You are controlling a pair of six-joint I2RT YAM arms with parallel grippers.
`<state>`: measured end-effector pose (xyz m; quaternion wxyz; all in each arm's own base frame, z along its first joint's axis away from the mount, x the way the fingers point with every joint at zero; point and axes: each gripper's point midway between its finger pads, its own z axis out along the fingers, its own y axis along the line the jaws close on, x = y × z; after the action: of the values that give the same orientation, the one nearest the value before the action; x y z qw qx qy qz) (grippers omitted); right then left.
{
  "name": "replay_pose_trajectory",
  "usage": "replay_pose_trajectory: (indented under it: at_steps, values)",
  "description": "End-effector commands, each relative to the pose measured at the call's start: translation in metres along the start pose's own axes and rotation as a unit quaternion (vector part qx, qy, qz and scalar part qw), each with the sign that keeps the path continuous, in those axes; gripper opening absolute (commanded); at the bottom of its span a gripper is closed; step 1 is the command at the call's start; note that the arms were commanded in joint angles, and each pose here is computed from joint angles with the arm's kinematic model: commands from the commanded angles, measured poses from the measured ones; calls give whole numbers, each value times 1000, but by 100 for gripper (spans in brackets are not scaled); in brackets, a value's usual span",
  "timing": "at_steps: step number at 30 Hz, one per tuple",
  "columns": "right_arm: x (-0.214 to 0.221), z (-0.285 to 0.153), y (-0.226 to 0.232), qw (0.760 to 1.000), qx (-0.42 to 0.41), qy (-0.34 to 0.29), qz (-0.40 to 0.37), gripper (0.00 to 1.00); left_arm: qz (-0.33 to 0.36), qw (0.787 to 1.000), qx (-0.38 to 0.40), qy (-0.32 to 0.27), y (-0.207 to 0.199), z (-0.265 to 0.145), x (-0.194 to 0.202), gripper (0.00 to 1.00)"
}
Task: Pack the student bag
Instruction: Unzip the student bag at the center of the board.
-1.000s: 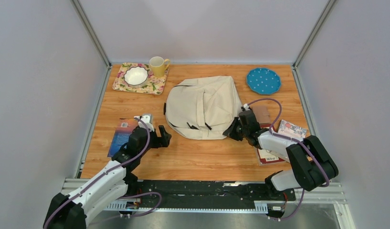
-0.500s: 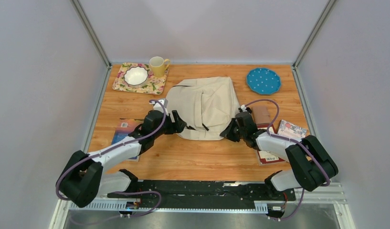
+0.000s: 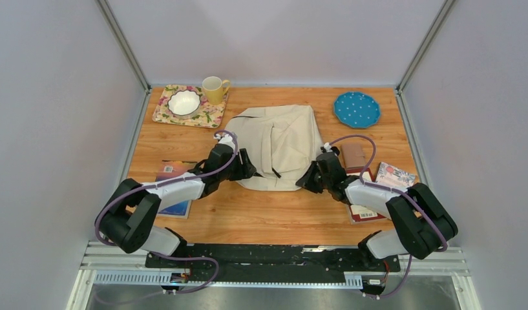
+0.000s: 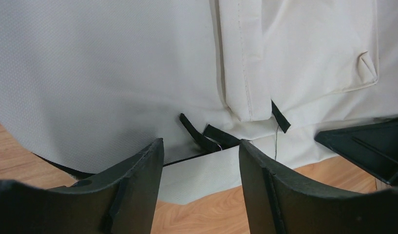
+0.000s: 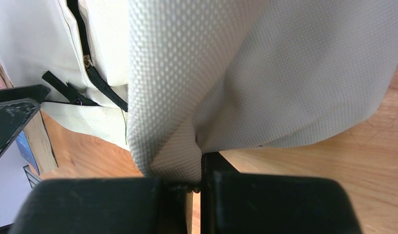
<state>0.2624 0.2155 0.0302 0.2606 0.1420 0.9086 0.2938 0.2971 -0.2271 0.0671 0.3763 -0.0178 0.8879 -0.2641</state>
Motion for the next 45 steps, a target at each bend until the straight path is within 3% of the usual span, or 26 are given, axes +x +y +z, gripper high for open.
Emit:
replay_pose_trajectory:
  at_steps: [1,19,29,34,38,39,41,43,45]
  values:
    - [7,1,10,1000,-11,14,-7,0,-12,1000,3,-3,-8,6,-6,64]
    - [17,-2,18,1000,-16,19,-15,0,-62,996,-59,13,24,19,20,39]
    - [19,-2,18,999,-14,21,-19,0,-77,994,-78,13,34,24,26,35]
    - [20,-1,15,1000,-9,22,-18,0,-83,993,-79,23,35,28,32,23]
    - [20,0,15,999,-10,24,-19,0,-91,992,-78,29,38,29,37,19]
    - [19,0,15,1000,-10,22,-19,0,-92,992,-76,28,37,30,36,12]
    - [20,0,15,999,-9,22,-21,0,-93,992,-79,30,39,31,37,9]
    - [19,-1,14,1000,-7,20,-22,0,-95,991,-85,30,43,31,35,0]
    - [19,-1,13,1000,-5,21,-23,0,-100,991,-86,29,47,30,33,0]
